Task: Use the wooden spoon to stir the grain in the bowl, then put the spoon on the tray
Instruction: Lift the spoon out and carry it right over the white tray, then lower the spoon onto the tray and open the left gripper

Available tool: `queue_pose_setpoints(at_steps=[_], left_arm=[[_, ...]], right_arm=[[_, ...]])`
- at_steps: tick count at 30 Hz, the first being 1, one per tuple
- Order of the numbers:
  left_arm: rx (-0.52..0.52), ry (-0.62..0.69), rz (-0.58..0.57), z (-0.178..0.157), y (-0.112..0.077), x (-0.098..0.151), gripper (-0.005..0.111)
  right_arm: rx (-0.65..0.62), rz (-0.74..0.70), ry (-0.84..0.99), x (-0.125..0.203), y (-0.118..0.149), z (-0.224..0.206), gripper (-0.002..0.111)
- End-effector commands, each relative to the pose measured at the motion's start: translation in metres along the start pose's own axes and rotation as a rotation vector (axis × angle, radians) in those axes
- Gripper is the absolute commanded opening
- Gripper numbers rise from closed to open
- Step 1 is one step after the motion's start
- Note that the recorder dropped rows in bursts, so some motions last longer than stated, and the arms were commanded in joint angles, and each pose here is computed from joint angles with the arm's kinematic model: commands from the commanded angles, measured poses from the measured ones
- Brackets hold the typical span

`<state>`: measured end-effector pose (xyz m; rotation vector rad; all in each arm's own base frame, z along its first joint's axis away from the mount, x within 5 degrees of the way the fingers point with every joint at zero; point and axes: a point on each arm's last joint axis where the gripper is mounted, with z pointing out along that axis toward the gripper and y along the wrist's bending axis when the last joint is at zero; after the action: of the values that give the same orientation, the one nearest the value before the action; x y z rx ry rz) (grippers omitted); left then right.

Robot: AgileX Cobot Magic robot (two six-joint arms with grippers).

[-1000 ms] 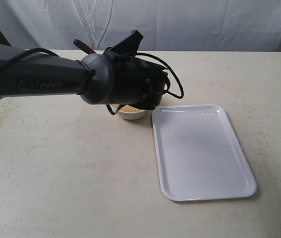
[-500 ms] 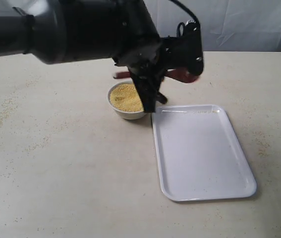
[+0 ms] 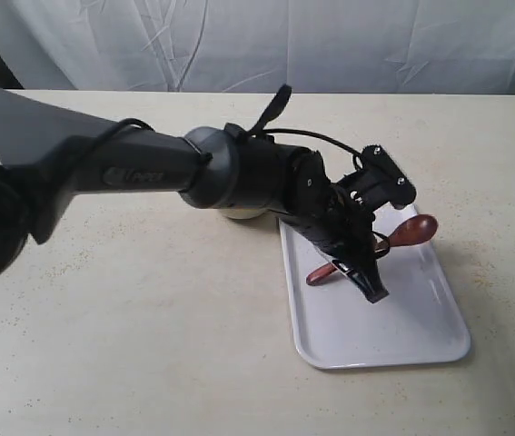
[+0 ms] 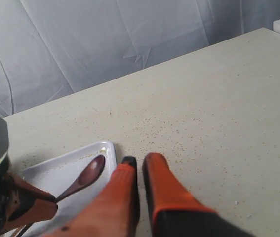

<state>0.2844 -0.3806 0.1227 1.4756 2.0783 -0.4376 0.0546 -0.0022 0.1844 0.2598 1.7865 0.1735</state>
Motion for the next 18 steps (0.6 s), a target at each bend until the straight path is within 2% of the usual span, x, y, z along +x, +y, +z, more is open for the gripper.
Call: queue_pose_setpoints(at_steps=[1, 3, 4, 6, 9, 10, 13, 14, 17, 18], left_arm=[[-0.007, 0.014, -0.041, 0.001, 0.002, 0.000, 0.029], [0.001, 0.023, -0.026, -0.004, 0.001, -0.003, 0.050], [0.001, 0.019, -0.017, -0.009, 0.001, -0.005, 0.055], [-0.005, 0.017, 0.027, -0.023, 0.001, -0.012, 0.062], [-0.030, 0.009, 0.116, -0.063, 0.003, -0.029, 0.062], [-0.029, 0.008, 0.119, -0.079, 0.004, -0.034, 0.059], [-0.030, -0.036, 0.074, -0.150, 0.010, -0.048, 0.039], [-0.018, -0.042, 0.043, -0.174, 0.015, -0.048, 0.027], [0.006, -0.145, -0.077, -0.234, 0.024, -0.041, 0.003], [0.007, -0.184, -0.102, -0.247, 0.025, -0.035, 0.000]], right_arm=[[0.001, -0.003, -0.016, -0.001, 0.000, -0.001, 0.009], [0.001, -0.003, -0.016, -0.001, 0.000, -0.001, 0.009], [0.001, -0.003, -0.016, -0.001, 0.000, -0.001, 0.009], [0.001, -0.003, -0.016, -0.001, 0.000, -0.001, 0.009], [0.001, -0.003, -0.016, -0.001, 0.000, -0.001, 0.009], [0.001, -0.003, -0.016, -0.001, 0.000, -0.001, 0.009], [0.001, -0.003, -0.016, -0.001, 0.000, -0.001, 0.009], [0.001, -0.003, -0.016, -0.001, 0.000, -0.001, 0.009], [0.001, -0.003, -0.016, -0.001, 0.000, -0.001, 0.009], [0.001, -0.003, -0.016, -0.001, 0.000, -0.001, 0.009]])
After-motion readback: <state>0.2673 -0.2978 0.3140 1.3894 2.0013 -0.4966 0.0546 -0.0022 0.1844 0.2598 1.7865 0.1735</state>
